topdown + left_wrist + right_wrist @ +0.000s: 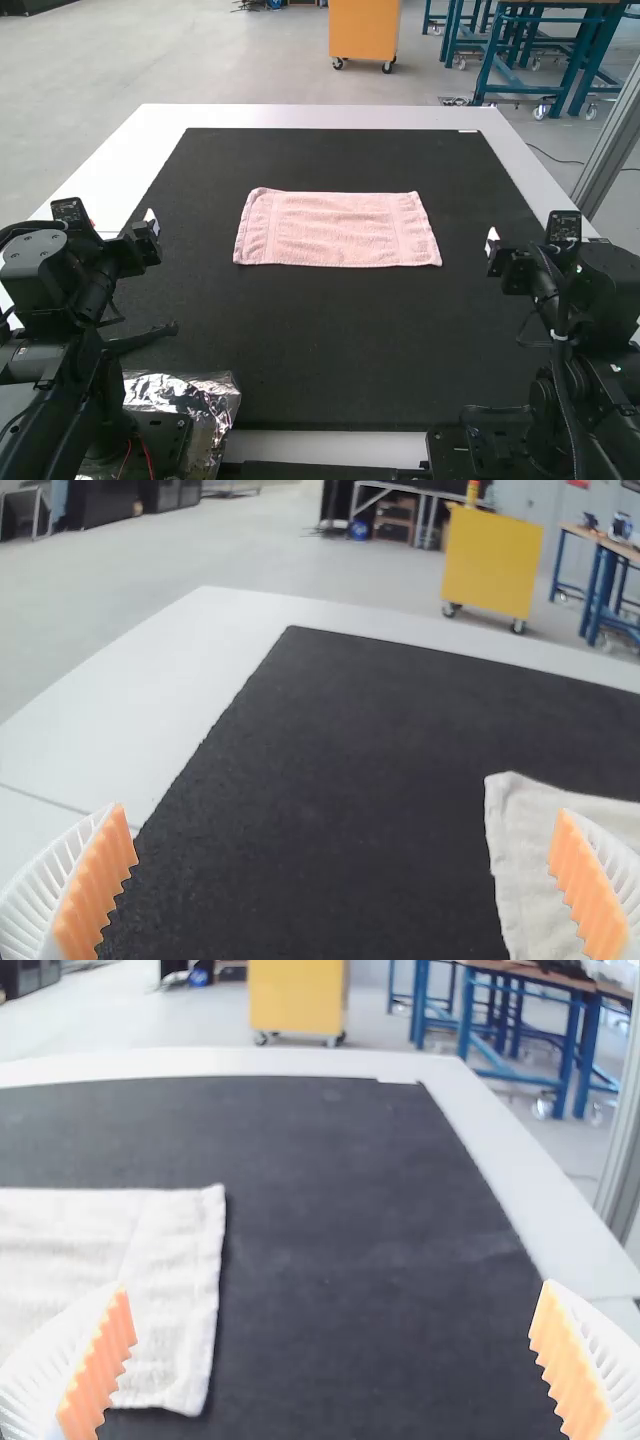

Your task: Fold the towel.

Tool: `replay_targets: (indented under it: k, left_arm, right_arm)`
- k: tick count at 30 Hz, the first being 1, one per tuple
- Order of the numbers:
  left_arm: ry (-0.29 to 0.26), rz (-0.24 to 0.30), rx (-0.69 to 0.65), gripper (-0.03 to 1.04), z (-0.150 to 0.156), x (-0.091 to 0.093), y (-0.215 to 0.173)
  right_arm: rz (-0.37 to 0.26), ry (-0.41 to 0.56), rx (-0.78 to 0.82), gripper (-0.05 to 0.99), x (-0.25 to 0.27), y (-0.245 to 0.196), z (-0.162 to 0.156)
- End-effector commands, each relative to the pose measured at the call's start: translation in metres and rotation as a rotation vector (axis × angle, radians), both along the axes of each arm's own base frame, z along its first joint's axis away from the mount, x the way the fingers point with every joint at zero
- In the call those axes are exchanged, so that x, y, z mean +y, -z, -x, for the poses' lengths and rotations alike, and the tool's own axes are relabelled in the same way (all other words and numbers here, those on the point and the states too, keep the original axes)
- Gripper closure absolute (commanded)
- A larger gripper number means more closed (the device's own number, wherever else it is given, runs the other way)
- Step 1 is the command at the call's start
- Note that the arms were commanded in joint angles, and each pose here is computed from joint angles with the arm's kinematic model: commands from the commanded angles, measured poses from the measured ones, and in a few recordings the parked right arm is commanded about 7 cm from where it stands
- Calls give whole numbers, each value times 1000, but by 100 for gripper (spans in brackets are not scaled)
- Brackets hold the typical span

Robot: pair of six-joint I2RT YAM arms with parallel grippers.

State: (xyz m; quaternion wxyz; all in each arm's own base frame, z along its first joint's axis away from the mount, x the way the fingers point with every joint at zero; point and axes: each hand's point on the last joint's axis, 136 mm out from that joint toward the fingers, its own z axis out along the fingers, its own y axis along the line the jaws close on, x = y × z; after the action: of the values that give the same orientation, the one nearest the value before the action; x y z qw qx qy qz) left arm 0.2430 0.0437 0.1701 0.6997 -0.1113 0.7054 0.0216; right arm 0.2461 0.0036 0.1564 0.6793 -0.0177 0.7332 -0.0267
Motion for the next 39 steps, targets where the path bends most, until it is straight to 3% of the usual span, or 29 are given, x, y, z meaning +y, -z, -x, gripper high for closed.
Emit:
replay_targets:
  k: [1,6,8,9,11,12,15,17,19,21,23,26,28,31,33,36,39]
  left_arm:
    - [-12,8,-11,4,1,2,-1]
    - [-14,-12,-91,4,1,3,-21]
    - [-20,-110,-177,4,4,2,-46]
    - [-30,-196,-216,4,7,2,-59]
    - [-58,-365,-255,6,12,1,-77]
    - [-65,-401,-261,6,13,0,-80]
    - [-127,-383,-269,5,16,11,-84]
    - [-159,-406,-252,5,17,15,-82]
    - [-169,-440,-274,6,19,14,-89]
    - [-191,-479,-303,6,24,15,-99]
    - [-215,-481,-344,6,30,17,-115]
    - [-207,-482,-382,6,39,12,-149]
    - [-189,-468,-383,6,37,10,-169]
    - [-85,-357,-327,6,10,0,-189]
    - [-17,-291,-201,6,-24,-6,-182]
    - [70,-156,75,9,-77,-16,-135]
    - [152,-112,285,6,-108,-33,-93]
  right_arm:
    - [-8,18,-5,2,-3,1,0]
    - [-13,21,-87,2,-4,-19,-1]
    - [-16,43,-186,2,-8,-44,1]
    - [-4,66,-228,2,-12,-54,3]
    - [72,91,-301,3,-15,-73,7]
    - [138,97,-318,2,-15,-78,8]
    - [294,110,-310,3,-15,-79,8]
    - [354,89,-309,3,-10,-79,8]
    - [473,29,-328,3,2,-81,8]
    - [445,18,-401,3,6,-99,13]
    - [382,-1,-443,3,8,-120,19]
    - [327,-8,-476,3,8,-155,27]
    - [234,-19,-471,3,8,-177,23]
    - [95,-44,-364,3,8,-192,-1]
    - [25,-56,-268,2,10,-191,-21]
    - [-48,-56,-123,3,12,-171,-52]
    - [-78,-77,69,3,19,-124,-79]
